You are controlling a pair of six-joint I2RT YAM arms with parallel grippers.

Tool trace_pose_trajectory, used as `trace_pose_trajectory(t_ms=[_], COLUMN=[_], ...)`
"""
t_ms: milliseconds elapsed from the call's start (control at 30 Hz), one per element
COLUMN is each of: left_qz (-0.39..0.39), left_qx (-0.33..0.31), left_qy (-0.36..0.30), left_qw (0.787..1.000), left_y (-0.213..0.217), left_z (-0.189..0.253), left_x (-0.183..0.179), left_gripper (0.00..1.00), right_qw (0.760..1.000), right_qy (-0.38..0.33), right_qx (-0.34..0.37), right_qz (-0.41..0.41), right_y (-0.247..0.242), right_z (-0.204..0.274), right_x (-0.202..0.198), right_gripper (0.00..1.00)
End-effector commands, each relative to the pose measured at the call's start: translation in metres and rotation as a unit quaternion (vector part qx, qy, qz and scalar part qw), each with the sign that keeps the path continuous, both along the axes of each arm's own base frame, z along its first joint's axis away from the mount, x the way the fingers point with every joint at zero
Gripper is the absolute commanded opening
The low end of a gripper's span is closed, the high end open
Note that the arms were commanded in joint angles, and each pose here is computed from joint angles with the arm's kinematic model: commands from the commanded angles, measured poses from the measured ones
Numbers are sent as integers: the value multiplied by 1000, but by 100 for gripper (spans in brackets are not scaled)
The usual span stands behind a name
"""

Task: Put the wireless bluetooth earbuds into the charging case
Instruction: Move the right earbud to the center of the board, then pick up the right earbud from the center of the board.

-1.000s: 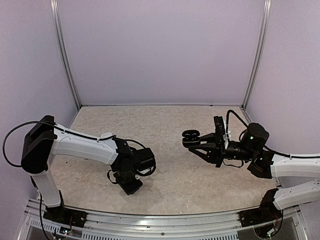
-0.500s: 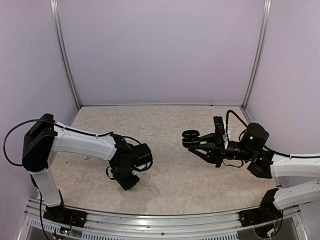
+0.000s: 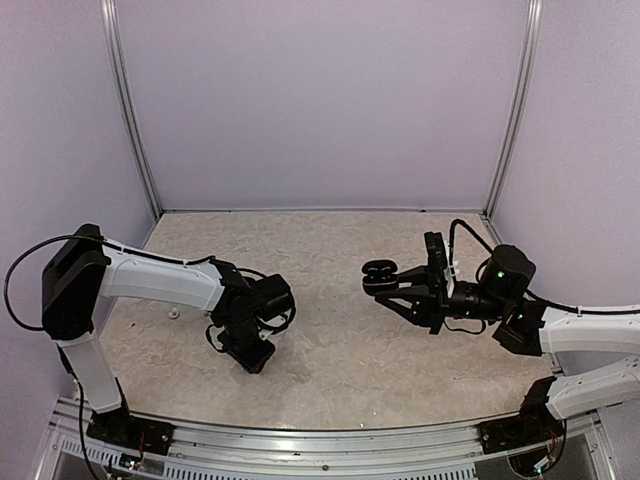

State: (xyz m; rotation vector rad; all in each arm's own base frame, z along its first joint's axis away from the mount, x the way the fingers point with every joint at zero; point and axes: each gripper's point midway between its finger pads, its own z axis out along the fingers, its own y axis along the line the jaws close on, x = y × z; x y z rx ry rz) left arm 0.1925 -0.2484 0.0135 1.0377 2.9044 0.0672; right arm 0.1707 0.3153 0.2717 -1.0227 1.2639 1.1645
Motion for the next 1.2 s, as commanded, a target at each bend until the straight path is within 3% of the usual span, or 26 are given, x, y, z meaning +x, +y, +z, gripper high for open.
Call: trace_pose_trajectory(t_ms=[0,367,667,1167], left_qz=[8,20,53,54], left_qx=[-48,-83,-82,-70], left_qy=[28,57,-13,-12], left_qw=[998,995,995,996], left_y=[-9,-16,-10,-9], left_z=[8,15,35,20], left_x=[-12,-30,7,16], left_gripper=[45,46,40,29], right_qw=[1000,1000,1000,1000], right_qy=[-11,-12,-13,-14], right_qx=[9,11,9,5], right_qz=[0,2,0,-4], right_y=[0,0,-1,-2], right_z=[13,14,14,12], right_x=[2,1,0,2], right_gripper=[0,0,0,0])
